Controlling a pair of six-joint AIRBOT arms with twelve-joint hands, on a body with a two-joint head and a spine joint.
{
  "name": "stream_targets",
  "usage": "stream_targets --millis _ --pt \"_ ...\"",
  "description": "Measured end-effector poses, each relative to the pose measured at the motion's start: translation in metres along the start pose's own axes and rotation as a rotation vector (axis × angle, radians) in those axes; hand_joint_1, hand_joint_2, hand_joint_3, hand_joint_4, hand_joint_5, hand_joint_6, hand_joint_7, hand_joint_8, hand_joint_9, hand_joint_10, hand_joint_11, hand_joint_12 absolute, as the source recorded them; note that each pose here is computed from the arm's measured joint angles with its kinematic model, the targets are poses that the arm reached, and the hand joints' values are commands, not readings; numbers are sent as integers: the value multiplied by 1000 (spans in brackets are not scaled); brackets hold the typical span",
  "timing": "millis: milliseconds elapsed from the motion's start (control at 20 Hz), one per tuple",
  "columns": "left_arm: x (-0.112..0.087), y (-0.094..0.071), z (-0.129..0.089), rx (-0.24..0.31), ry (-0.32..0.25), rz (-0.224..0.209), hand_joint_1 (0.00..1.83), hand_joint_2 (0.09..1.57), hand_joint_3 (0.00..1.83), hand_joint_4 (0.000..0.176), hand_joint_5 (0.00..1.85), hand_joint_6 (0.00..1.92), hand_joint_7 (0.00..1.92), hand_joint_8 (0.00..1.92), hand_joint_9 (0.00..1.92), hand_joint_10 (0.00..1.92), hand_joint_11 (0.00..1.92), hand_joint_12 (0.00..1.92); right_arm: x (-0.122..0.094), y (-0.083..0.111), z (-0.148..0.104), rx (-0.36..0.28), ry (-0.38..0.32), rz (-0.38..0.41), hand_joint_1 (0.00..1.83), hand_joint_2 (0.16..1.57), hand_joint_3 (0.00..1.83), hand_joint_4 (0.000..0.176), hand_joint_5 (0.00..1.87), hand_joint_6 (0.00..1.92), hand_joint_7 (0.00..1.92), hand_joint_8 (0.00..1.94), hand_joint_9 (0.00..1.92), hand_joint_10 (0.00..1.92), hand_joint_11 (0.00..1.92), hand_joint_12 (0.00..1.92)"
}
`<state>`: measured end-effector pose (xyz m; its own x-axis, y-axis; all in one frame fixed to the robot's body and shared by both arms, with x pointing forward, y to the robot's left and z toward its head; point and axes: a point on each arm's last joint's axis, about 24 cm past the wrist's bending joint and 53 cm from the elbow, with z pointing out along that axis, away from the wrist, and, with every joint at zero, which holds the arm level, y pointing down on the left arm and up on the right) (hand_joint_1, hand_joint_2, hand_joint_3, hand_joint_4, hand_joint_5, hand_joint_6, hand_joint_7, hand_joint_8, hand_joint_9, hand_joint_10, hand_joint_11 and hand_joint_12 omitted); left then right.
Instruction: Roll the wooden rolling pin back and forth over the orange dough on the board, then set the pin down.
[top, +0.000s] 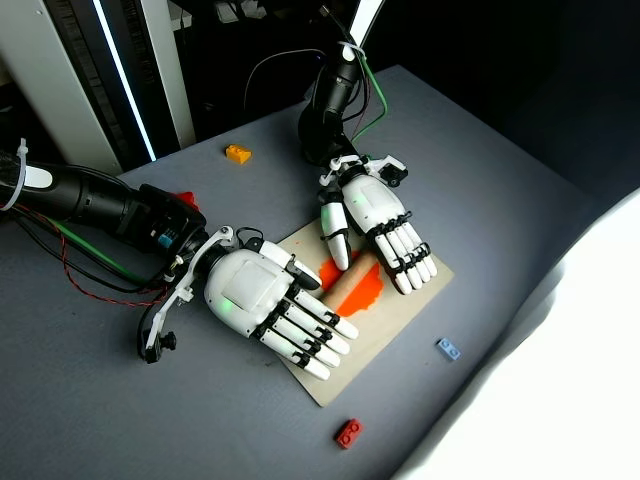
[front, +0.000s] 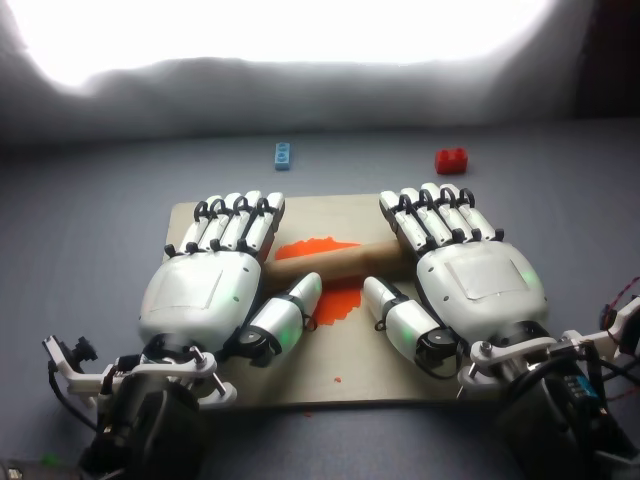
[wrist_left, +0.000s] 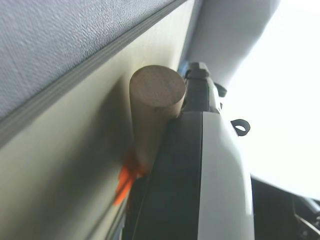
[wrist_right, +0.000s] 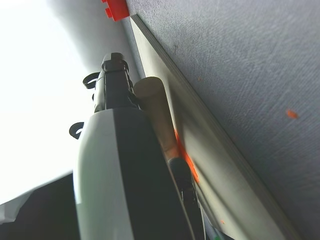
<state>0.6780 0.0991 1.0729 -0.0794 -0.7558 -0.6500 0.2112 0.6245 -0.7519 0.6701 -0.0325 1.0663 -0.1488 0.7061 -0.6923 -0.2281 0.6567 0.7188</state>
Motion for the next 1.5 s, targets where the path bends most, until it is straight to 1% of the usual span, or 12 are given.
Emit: stream_targets --millis 250,600,850,1050,1500 --pt "-1 1 6 2 -1 -6 0 1467 1 0 31 5 17 3 0 0 0 0 -2 0 7 2 -1 9 0 1470 3 0 27 8 22 6 0 0 0 0" --pt "-2 3 9 6 -1 6 0 1466 0 0 27 4 21 4 0 0 0 0 -3 -1 14 2 7 26 0 1468 2 0 43 13 32 9 0 0 0 0" --pt "-3 2 14 6 -5 4 0 1466 0 0 25 3 24 4 0 0 0 0 -3 -3 19 3 14 27 0 1467 1 0 34 8 19 4 0 0 0 0" --pt "-3 3 16 3 -1 3 0 1472 3 0 29 4 17 1 0 0 0 0 -6 -3 26 1 14 23 0 1466 0 0 29 5 19 3 0 0 0 0" --pt "-5 5 20 9 -4 12 0 1471 2 0 29 2 15 1 0 0 0 0 -5 -5 31 -4 31 -2 0 1465 0 0 11 0 0 0 0 0 0 0"
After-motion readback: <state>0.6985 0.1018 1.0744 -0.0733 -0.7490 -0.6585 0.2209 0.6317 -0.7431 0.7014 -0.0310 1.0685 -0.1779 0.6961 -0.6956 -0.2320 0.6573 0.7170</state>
